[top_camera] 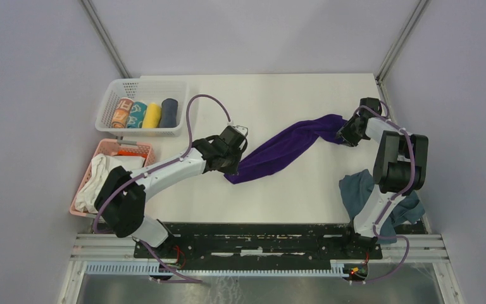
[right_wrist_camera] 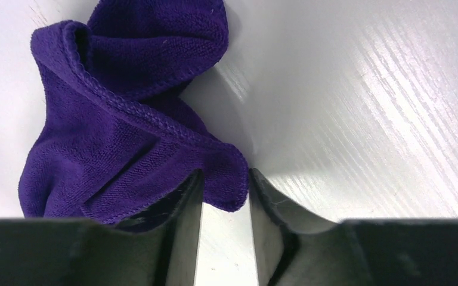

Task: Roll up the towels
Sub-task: Flatten out the towel at the center of the board.

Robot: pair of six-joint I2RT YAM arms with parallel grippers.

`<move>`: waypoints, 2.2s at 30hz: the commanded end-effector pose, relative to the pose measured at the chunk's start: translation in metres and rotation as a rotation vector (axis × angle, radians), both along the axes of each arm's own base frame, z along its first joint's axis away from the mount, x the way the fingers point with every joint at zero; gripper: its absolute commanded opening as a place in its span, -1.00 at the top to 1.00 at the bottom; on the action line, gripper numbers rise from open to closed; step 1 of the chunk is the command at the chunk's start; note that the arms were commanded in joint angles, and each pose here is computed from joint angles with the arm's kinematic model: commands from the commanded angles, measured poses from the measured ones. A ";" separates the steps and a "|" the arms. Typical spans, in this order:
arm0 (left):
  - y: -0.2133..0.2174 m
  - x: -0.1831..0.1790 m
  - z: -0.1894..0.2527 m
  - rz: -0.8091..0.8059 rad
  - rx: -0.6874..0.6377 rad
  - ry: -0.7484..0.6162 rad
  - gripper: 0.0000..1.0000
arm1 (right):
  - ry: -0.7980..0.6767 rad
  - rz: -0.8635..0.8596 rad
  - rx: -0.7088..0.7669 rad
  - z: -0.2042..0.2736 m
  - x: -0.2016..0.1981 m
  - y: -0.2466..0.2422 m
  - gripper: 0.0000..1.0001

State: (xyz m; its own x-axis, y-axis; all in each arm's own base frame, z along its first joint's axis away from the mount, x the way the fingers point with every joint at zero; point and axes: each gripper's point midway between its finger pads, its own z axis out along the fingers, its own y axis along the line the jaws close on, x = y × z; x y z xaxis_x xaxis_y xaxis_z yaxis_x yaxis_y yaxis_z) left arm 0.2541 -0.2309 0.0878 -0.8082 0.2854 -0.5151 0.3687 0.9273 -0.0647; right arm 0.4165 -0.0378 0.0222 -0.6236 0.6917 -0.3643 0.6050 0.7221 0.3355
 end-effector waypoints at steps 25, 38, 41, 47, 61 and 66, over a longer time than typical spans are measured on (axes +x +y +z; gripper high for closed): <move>0.101 0.082 0.199 0.239 0.009 -0.493 0.95 | -0.446 -0.062 -0.171 0.255 -0.019 -0.049 1.00; 0.147 -0.019 0.281 0.190 -0.161 -0.691 0.95 | -0.662 -0.013 -0.295 0.359 -0.128 -0.023 1.00; 0.147 -0.032 0.278 0.161 -0.183 -0.672 0.95 | -0.667 0.017 -0.270 0.359 -0.131 -0.015 1.00; 0.144 -0.014 0.237 0.214 -0.108 -0.569 0.95 | -0.630 0.046 -0.193 0.332 -0.102 -0.013 0.99; 0.115 0.160 0.073 0.279 0.182 -0.230 0.95 | -0.348 0.103 0.002 0.150 0.083 -0.043 0.99; 0.120 0.218 0.041 0.280 0.244 -0.194 0.95 | -0.332 0.122 0.029 0.106 0.135 -0.050 0.99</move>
